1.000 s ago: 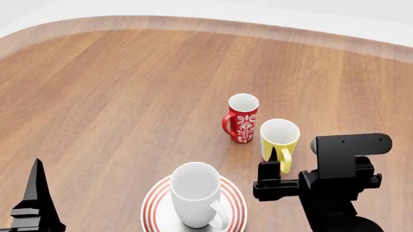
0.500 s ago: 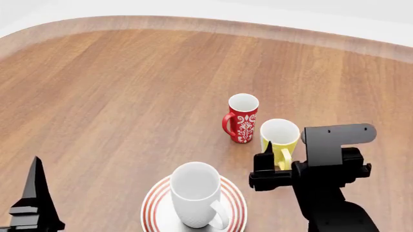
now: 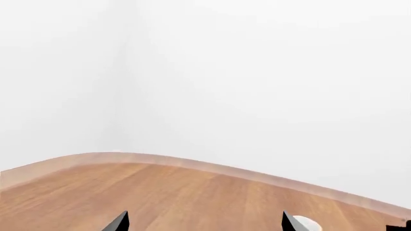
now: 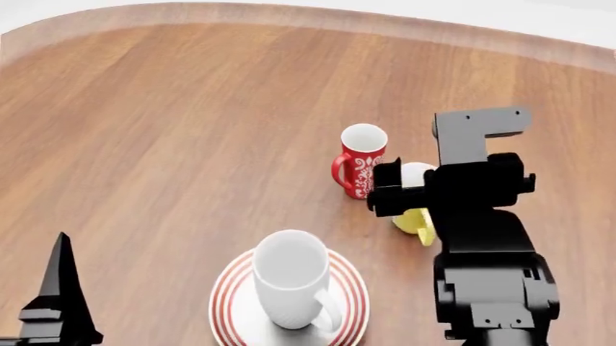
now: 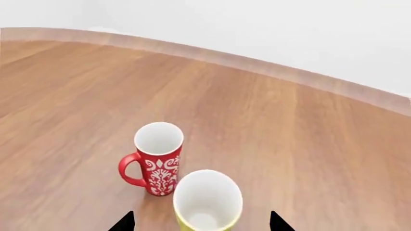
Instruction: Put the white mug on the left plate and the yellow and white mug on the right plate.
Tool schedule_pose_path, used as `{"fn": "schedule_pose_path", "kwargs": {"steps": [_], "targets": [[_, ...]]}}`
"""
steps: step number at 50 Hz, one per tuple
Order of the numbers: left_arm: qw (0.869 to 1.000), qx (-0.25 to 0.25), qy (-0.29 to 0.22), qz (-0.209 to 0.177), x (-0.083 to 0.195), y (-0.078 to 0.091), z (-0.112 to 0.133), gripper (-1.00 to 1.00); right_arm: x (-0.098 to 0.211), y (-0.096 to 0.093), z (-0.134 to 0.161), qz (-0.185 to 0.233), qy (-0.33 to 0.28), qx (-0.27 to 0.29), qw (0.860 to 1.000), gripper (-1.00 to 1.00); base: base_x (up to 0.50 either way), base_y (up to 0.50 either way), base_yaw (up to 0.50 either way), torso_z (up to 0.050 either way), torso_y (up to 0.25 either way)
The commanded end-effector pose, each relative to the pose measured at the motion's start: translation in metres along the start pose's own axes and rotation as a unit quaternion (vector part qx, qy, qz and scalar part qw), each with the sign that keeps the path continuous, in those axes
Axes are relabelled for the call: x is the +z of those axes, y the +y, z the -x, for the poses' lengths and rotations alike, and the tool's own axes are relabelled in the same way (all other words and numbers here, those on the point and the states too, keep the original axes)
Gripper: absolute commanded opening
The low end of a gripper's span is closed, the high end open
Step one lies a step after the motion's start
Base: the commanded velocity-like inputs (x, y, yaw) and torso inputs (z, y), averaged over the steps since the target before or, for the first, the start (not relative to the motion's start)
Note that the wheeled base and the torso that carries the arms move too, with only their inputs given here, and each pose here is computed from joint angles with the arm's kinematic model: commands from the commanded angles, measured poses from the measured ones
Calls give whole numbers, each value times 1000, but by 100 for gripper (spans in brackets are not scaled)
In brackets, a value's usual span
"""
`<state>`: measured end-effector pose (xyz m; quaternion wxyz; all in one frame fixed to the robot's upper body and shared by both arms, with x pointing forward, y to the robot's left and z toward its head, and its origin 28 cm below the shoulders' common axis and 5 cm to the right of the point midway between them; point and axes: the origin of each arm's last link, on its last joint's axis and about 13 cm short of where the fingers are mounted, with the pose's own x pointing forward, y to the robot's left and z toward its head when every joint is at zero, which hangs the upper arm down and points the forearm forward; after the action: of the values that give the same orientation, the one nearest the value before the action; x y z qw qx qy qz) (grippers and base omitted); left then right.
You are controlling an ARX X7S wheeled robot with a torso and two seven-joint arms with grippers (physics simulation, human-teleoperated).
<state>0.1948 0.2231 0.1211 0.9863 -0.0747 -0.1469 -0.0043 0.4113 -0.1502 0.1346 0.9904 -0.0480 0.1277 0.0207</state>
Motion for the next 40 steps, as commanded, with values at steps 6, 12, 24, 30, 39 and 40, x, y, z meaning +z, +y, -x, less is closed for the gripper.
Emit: {"fn": "schedule_pose_path", "kwargs": {"steps": [6,12,24,30,39,40], "targets": [[1000,-10,-2,13,2,0,2,100,9,3,-2,1,19,-2,1000,100,0,0,0,9,-96],[1000,-26,-9,13,3,-1,4,100,11,-2,-1,-8,17,-13,1000,100,0,0,0,9,-101],[1000,-7,-1,18,3,2,2,100,16,-4,-1,-18,14,-18,1000,100,0,0,0,16,-165],[1000,-6,-1,17,3,1,2,100,22,-6,-1,-21,3,-22,1000,100,0,0,0,0,0],[999,-24,-13,21,6,-1,4,100,26,-10,-1,-23,-6,-20,1000,100,0,0,0,3,-46],[999,-24,-15,21,6,-1,5,100,26,-10,-1,-23,-6,-21,1000,100,0,0,0,20,-250]]}}
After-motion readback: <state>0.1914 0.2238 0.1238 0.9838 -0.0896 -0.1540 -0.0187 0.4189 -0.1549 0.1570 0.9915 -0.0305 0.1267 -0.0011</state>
